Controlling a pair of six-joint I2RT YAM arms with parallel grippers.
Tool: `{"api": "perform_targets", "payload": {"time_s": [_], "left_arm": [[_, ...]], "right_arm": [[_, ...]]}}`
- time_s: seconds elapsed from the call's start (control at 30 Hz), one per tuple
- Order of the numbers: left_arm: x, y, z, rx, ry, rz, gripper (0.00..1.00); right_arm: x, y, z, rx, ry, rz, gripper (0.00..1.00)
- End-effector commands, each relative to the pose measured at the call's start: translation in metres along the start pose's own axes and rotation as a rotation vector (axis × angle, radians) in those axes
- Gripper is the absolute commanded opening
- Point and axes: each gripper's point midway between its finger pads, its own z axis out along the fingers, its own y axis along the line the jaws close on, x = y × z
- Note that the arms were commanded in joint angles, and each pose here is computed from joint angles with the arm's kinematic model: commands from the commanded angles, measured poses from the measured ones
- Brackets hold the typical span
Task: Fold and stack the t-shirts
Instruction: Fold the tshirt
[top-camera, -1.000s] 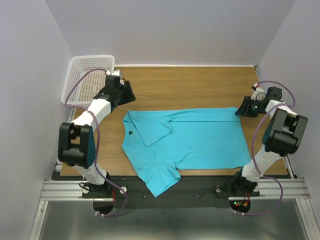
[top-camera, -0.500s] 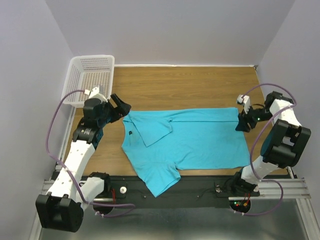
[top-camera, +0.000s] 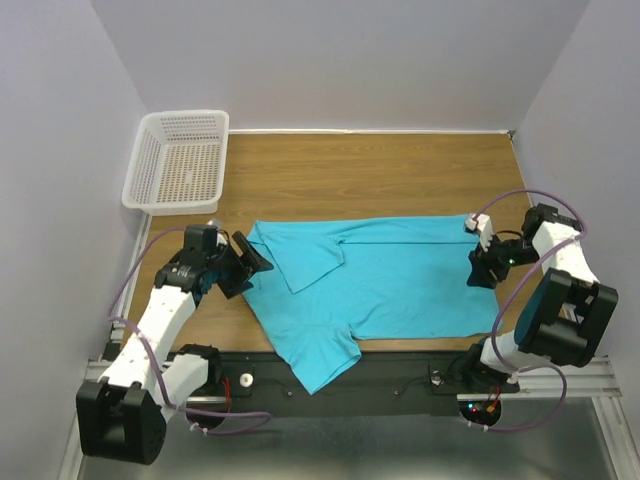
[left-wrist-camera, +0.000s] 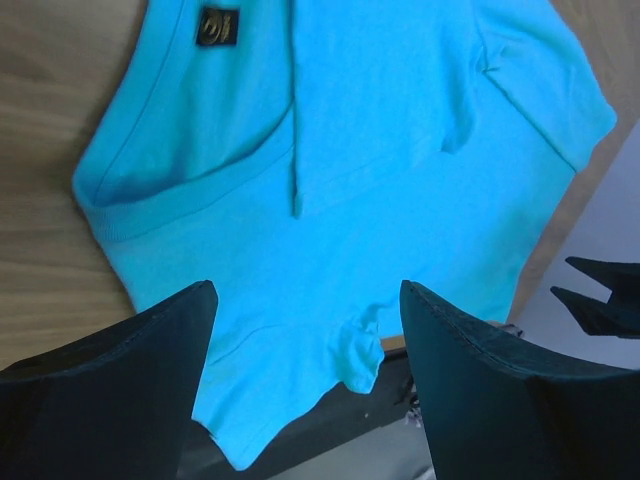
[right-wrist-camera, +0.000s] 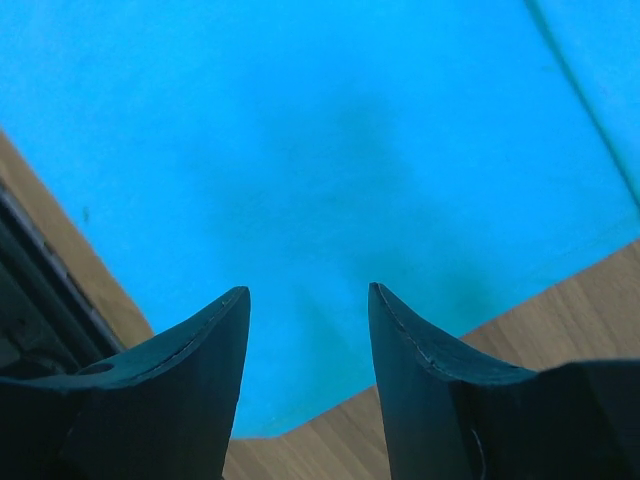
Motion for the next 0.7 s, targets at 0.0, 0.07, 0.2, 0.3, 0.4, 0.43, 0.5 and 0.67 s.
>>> {"api": "perform_targets", "payload": {"time_s": [0.0,0.07,0.2,0.3,0.4,0.43,0.5,0.67], "left_arm": [[-0.037,-0.026,-0.001,0.027,-0.078,0.257,0.83],[-0.059,-0.036,0.006,0.034,-0.138,0.346,0.83],[-0.111,-0.047,0.011,-0.052,-0.28,0.468,0.84],[-0.134,-0.044,0.039,-0.089,-0.301,0.49,0.84],[-0.145,-0.049,0.055,-0.08,-0.3,0.502,0.83],[-0.147,-0.048,0.066,-0.086,-0.285,0.505,0.82],[-0.155,-0.053,0.074,-0.082,-0.285,0.508,0.82],[-0.172,-0.064,0.08,-0.09,-0.297,0.534,0.82]], "right_arm": [[-0.034,-0.056,0.0,0.134,-0.143,0.18,0.56],[-0.06,-0.084,-0.006,0.147,-0.244,0.325,0.55],[-0.087,-0.135,-0.015,0.208,-0.355,0.535,0.55],[-0.089,-0.174,-0.013,0.271,-0.371,0.683,0.55],[-0.07,-0.203,-0.004,0.336,-0.31,0.791,0.55],[-0.065,-0.208,-0.001,0.349,-0.3,0.808,0.55],[-0.055,-0.217,0.008,0.358,-0.272,0.823,0.55],[-0.048,-0.229,0.024,0.337,-0.254,0.847,0.56]]}}
